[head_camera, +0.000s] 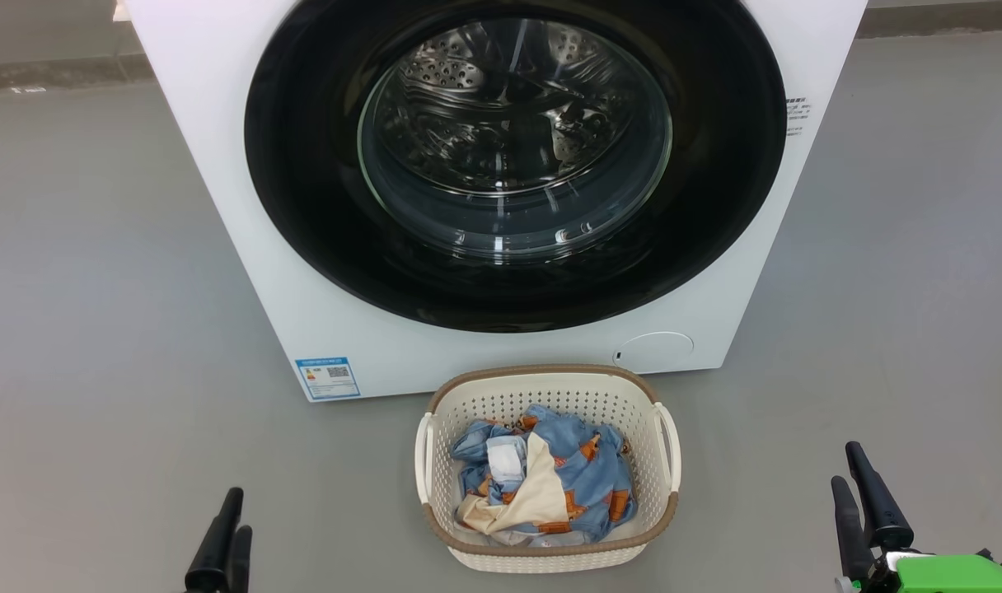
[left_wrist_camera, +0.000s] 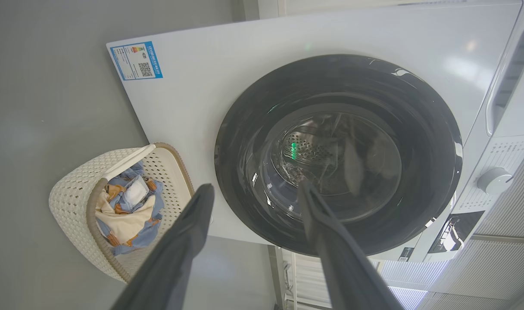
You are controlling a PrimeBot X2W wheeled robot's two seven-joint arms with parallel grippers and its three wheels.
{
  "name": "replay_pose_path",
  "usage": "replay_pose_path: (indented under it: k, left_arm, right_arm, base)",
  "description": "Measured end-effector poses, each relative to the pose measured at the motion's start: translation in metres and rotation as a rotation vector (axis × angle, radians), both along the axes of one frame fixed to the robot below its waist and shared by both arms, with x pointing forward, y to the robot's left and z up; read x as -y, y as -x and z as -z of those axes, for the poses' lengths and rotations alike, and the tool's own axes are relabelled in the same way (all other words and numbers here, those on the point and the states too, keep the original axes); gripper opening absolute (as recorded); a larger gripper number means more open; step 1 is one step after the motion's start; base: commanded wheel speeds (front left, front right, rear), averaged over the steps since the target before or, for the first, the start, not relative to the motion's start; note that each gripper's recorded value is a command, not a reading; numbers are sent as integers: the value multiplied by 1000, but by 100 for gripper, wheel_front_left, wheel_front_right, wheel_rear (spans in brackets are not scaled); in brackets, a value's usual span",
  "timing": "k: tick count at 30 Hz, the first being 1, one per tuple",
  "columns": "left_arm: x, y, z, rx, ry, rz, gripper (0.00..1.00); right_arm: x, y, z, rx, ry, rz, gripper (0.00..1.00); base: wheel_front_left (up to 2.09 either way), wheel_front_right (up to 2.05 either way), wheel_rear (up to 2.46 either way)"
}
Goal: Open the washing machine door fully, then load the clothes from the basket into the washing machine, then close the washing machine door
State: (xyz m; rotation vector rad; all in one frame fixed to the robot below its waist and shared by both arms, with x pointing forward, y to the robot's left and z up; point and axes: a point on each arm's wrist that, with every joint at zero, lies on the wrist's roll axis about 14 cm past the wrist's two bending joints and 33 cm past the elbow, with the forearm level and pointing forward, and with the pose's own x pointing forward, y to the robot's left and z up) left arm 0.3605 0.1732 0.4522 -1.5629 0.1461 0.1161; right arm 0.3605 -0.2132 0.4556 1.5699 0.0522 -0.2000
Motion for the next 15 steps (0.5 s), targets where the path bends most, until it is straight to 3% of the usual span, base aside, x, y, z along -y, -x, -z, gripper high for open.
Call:
replay_pose_path:
  k: [15]
  left_arm:
    - [2,-3,-6,19,-149,18,100]
  right_arm:
    - [4,0,-5,-4,186,-5,100]
  base:
    - [0,0,0]
